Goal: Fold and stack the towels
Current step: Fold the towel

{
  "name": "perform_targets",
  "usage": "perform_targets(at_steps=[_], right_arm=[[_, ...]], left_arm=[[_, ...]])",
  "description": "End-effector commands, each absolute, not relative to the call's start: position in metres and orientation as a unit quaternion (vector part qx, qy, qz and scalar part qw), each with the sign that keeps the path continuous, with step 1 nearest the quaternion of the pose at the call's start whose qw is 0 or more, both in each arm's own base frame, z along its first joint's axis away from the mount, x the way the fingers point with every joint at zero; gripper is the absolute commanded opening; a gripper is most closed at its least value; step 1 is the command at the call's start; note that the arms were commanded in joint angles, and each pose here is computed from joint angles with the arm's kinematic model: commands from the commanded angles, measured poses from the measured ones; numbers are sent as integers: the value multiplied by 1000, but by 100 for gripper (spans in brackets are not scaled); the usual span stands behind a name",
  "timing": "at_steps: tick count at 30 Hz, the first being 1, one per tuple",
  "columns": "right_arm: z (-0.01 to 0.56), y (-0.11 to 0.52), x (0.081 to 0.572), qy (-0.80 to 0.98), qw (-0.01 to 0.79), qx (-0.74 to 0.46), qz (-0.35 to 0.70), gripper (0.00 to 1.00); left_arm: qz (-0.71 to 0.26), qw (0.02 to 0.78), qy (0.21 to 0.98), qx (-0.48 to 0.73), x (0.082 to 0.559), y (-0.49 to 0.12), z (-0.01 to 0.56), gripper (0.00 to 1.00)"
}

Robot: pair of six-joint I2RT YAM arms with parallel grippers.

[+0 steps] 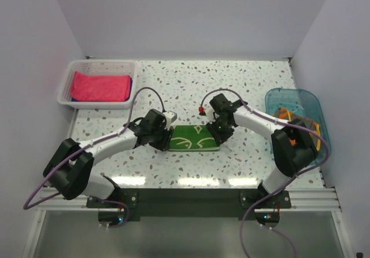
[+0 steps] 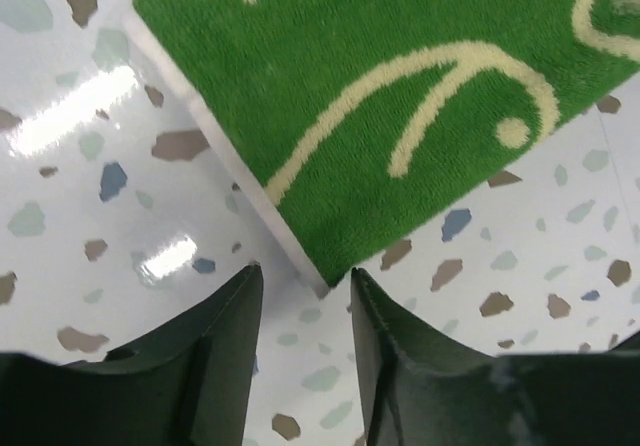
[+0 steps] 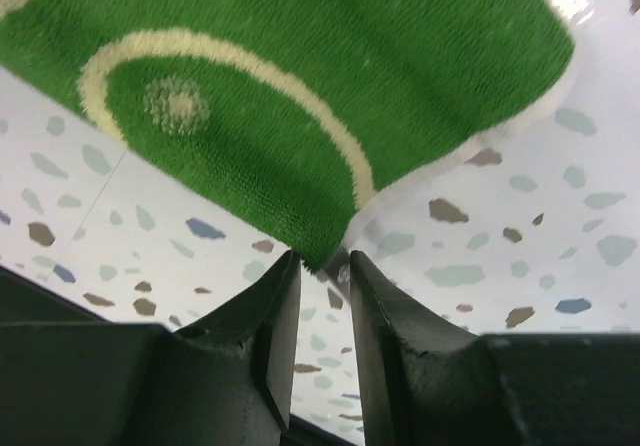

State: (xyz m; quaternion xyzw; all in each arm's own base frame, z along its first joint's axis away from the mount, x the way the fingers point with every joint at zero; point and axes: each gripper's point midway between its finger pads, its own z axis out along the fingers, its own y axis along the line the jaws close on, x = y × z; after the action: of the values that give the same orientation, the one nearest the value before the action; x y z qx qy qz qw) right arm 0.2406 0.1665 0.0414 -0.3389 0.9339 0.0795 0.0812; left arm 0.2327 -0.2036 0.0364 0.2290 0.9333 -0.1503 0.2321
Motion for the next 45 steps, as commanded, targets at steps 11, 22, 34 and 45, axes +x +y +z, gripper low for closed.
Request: perform_targets(at_steps=[11, 22, 34, 45], right_arm=[[121, 199, 223, 931, 203, -263, 151, 40], [107, 213, 281, 934, 309, -109, 141, 33], [31, 200, 243, 943, 281, -54, 172, 35], [14, 171, 229, 940, 308, -40, 140, 37]], left_arm=[[-220, 343, 906, 114, 225, -203, 129, 58], [-220, 346, 908, 84, 272, -246, 116, 40], [-176, 271, 945, 43, 220, -229, 21, 32], [-153, 274, 950, -7, 206, -204, 10, 27]])
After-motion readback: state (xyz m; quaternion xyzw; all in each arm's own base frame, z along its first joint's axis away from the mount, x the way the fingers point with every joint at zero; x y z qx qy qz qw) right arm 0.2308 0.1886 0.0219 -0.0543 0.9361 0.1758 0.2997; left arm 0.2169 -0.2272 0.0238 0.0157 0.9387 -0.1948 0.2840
